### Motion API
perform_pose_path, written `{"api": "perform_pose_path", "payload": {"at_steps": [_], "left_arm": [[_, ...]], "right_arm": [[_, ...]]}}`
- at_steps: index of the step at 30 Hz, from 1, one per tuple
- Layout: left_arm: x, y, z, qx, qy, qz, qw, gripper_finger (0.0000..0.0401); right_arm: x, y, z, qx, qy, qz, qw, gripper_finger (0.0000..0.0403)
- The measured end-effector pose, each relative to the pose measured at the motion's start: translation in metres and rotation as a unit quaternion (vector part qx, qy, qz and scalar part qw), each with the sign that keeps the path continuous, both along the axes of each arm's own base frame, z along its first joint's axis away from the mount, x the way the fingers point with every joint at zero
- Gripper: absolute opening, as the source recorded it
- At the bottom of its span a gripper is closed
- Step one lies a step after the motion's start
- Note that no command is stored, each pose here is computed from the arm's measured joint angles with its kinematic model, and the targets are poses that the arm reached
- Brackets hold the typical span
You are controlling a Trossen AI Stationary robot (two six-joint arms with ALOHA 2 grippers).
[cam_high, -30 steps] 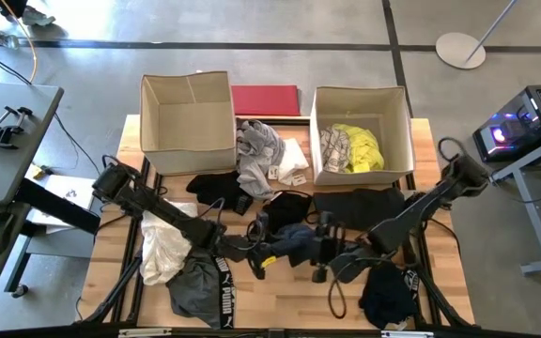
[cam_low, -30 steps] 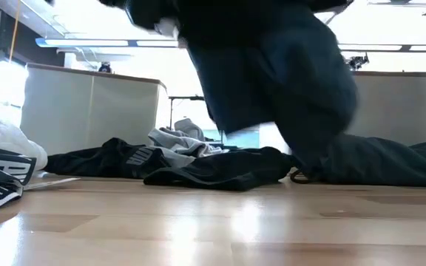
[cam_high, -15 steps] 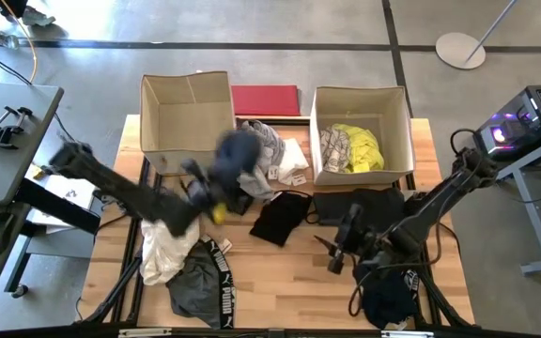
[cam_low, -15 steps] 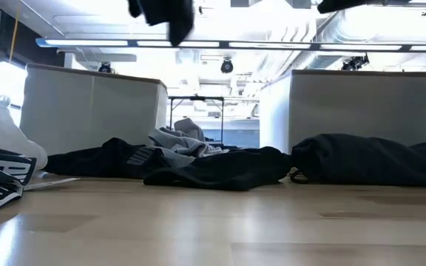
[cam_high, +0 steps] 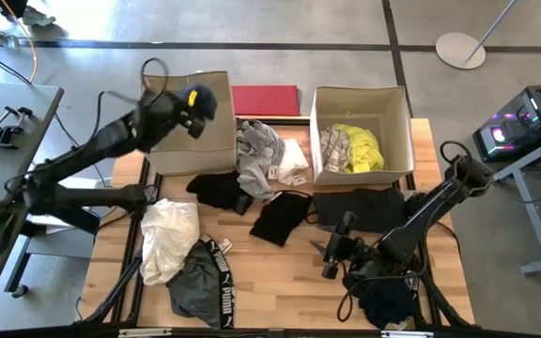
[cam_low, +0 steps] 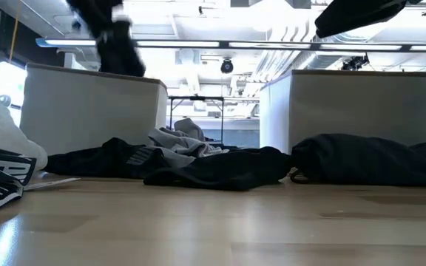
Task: Sort clothes
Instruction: Put the dark blue pants into the left laundry organizer
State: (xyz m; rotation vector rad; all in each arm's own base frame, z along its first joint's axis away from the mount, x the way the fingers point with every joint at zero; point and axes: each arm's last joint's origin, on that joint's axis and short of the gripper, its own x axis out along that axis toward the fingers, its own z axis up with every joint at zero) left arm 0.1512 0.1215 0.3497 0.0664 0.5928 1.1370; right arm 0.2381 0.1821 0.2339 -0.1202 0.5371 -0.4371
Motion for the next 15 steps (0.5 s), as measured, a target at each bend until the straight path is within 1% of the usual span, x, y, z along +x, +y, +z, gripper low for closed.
{"api": "perform_pose_path", "payload": {"at_steps": [2,5,8,10,12,15], "left_arm": [[-0.003,0.020,-0.018,-0.067,0.024,0.029,0.997,0.0031],[-0.006,0.047,-0.044,-0.153,0.059,0.058,0.985,0.0036],[-0.001,0.068,-0.070,-0.225,0.083,0.058,0.969,0.0043],[0.003,0.080,-0.085,-0.256,0.095,0.061,0.960,0.0050],[0.006,0.088,-0.098,-0.274,0.112,0.067,0.953,0.0062],[0.007,0.095,-0.110,-0.296,0.125,0.072,0.944,0.0094]], "right_arm": [[0.000,0.000,0.000,-0.001,0.001,0.000,1.000,0.0197],[0.000,0.000,0.000,-0.001,0.001,0.000,1.000,0.0197],[0.000,0.000,0.000,-0.003,0.003,0.000,1.000,0.0197],[0.000,0.000,0.000,-0.003,0.003,0.000,1.000,0.0197],[0.000,0.000,-0.001,0.000,0.002,-0.002,1.000,0.0197],[0.000,0.000,-0.001,0.006,0.002,-0.002,1.000,0.0197]]}}
